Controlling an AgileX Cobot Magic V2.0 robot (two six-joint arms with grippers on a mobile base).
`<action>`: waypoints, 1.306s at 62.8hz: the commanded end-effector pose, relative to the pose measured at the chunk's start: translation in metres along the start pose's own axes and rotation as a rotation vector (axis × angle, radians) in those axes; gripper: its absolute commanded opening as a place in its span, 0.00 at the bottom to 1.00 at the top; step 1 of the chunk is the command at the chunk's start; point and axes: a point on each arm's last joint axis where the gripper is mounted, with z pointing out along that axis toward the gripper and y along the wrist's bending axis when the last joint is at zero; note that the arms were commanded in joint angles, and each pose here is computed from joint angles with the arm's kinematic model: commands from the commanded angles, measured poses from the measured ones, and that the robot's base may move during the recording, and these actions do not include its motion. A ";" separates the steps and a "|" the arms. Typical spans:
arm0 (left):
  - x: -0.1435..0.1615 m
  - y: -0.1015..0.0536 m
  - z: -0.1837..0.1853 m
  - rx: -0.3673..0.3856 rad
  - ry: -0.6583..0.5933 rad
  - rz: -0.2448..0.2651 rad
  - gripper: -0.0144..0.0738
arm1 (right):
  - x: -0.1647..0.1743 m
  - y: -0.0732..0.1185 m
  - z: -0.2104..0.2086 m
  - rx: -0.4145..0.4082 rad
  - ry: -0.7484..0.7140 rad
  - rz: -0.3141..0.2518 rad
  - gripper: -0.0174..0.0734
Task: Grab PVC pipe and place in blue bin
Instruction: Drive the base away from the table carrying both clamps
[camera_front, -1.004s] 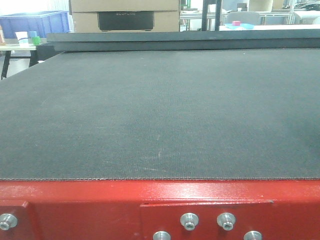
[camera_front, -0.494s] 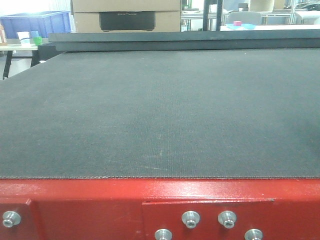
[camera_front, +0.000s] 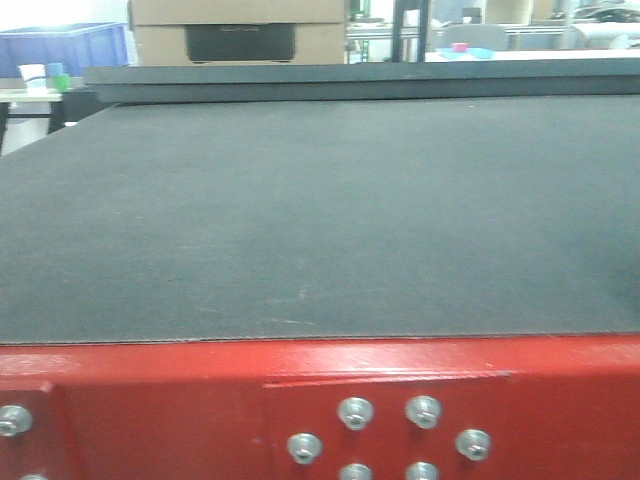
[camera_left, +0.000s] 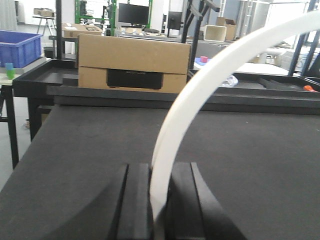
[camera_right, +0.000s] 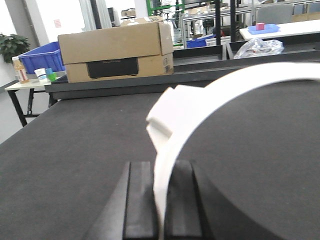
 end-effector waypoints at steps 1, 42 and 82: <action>-0.003 0.000 -0.002 0.002 -0.029 -0.012 0.04 | -0.001 0.000 -0.001 0.000 -0.019 -0.016 0.01; -0.003 0.000 -0.002 0.002 -0.029 -0.012 0.04 | -0.001 0.000 -0.001 0.000 -0.019 -0.016 0.01; -0.003 0.000 -0.002 0.002 -0.029 -0.012 0.04 | -0.001 0.000 -0.001 0.000 -0.019 -0.016 0.01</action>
